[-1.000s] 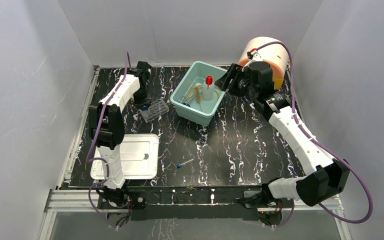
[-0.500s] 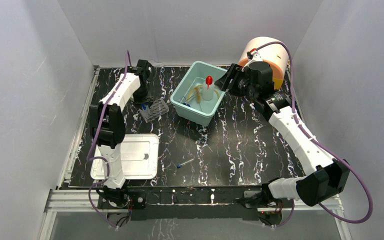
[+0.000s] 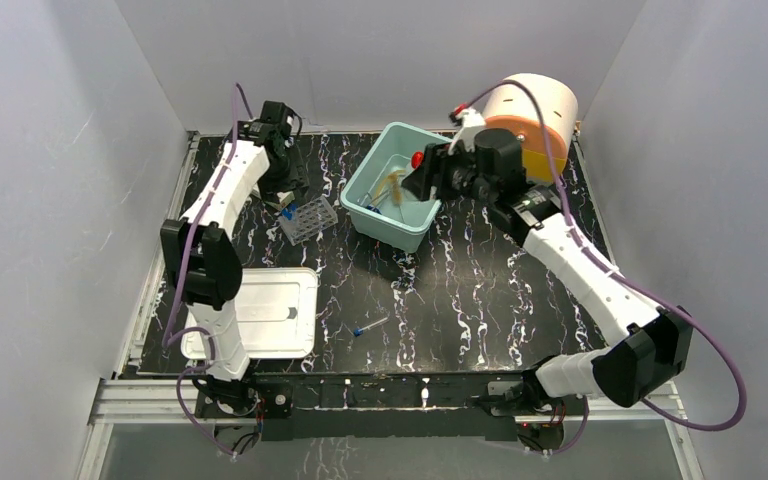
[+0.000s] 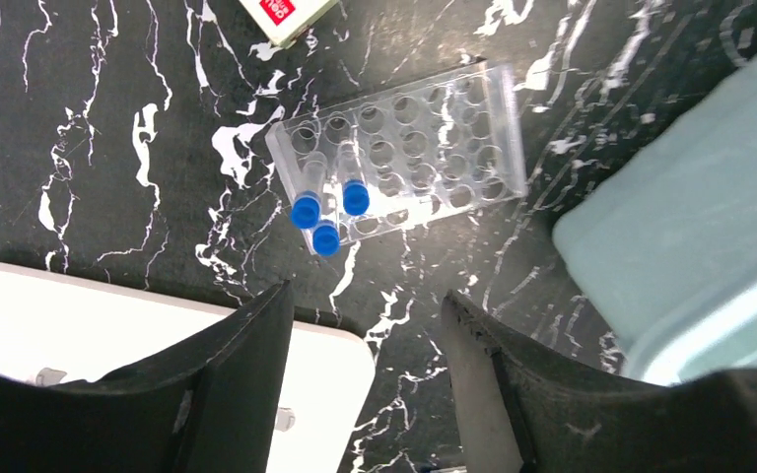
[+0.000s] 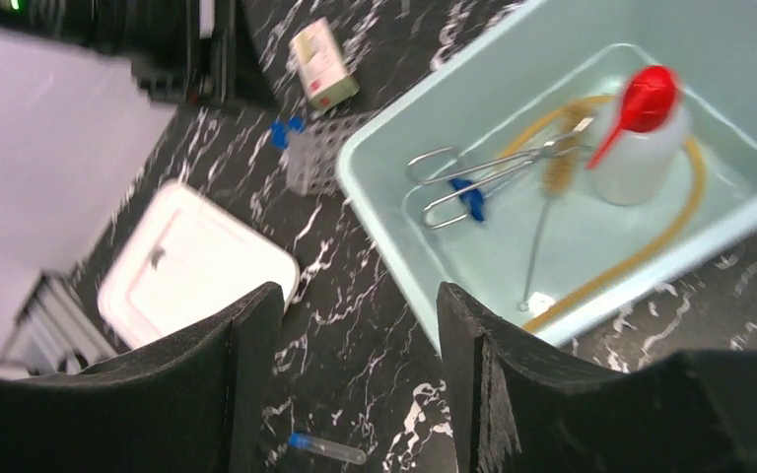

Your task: Organize the chemistry lab equipment

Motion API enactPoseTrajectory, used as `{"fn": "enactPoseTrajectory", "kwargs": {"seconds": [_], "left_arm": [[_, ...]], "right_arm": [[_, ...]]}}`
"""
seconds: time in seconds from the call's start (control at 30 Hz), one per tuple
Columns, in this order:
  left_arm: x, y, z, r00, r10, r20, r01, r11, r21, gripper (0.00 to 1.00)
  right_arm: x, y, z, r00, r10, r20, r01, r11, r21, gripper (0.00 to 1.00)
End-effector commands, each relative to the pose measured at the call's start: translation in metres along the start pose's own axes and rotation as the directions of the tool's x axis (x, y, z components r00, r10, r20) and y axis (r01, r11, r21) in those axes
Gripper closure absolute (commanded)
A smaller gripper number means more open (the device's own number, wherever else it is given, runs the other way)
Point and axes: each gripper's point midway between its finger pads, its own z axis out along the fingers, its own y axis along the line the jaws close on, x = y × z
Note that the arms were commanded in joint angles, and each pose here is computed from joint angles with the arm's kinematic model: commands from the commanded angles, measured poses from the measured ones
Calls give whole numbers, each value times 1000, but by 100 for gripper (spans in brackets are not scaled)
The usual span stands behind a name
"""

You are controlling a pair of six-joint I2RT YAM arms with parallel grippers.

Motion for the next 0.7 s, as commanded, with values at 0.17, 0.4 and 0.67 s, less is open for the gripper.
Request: {"fn": "enactPoseTrajectory", "kwargs": {"seconds": [0.17, 0.4, 0.67], "left_arm": [[-32, -24, -75, 977, -92, 190, 49, 974, 219, 41], [-50, -21, -104, 943, -222, 247, 120, 921, 371, 36], [-51, -17, -113, 938, -248, 241, 129, 898, 420, 34]], "right_arm": [[78, 89, 9, 786, -618, 9, 595, 752, -284, 32], [165, 105, 6, 496, -868, 25, 771, 427, -473, 33], [254, 79, 9, 324, -938, -125, 654, 317, -687, 34]]}}
